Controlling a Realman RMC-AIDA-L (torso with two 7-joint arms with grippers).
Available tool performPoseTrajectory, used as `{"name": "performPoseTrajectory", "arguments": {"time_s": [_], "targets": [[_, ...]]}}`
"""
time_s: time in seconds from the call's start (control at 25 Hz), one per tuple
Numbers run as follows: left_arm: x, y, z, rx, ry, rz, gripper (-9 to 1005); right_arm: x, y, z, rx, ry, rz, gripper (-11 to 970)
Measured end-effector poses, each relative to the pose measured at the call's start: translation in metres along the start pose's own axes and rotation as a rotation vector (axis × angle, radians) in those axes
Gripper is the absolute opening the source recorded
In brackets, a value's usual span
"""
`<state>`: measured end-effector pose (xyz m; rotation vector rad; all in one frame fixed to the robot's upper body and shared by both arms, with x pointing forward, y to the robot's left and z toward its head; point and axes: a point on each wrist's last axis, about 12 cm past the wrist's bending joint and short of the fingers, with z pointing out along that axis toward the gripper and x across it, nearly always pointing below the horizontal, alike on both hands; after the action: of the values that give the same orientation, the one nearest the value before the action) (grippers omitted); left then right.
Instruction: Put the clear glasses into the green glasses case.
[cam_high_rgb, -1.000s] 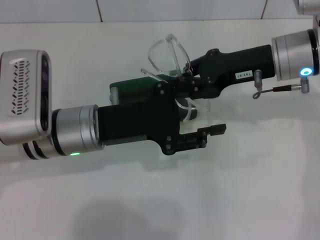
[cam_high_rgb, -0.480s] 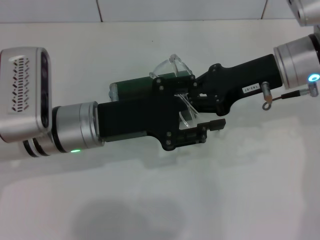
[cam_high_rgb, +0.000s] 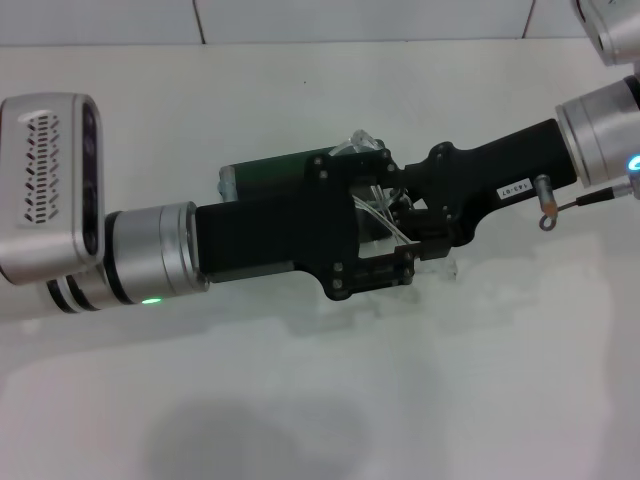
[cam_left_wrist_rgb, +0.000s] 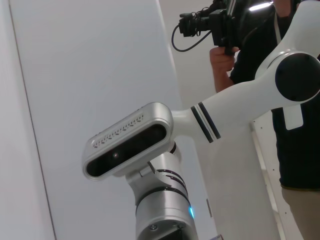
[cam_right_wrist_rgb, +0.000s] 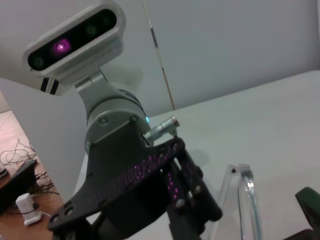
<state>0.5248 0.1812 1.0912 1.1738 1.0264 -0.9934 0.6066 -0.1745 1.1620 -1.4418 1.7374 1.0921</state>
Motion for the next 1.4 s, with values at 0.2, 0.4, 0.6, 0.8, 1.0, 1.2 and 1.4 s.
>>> {"name": "performPoseTrajectory", "arguments": {"time_s": [0.2, 0.4, 0.6, 0.8, 1.0, 1.2, 1.4], "targets": [[-0.001, 0.001, -0.001, -0.001, -0.002, 0.011, 596, 0.003, 0.002, 0.000, -0.021, 0.013, 0.011, 116], [-0.002, 0.000, -0.001, -0.002, -0.004, 0.011, 596, 0.006, 0.006, 0.000, -0.055, 0.033, 0.024, 115], [-0.001, -0.001, -0.002, -0.003, -0.005, 0.012, 596, 0.008, 0.008, 0.000, -0.078, 0.078, 0.050, 115], [-0.002, -0.001, -0.001, -0.001, -0.008, 0.013, 596, 0.009, 0.010, 0.001, -0.093, 0.103, 0.059, 114], [-0.003, -0.003, -0.004, -0.020, -0.032, 0.016, 595, 0.010, 0.007, -0.003, -0.056, 0.089, 0.064, 114], [-0.007, -0.008, -0.025, -0.157, -0.113, 0.030, 595, 0.009, -0.004, -0.010, 0.089, 0.063, 0.030, 121], [-0.005, -0.010, -0.063, -0.429, -0.153, 0.015, 595, -0.004, -0.008, -0.009, 0.211, 0.107, -0.098, 129]]}}
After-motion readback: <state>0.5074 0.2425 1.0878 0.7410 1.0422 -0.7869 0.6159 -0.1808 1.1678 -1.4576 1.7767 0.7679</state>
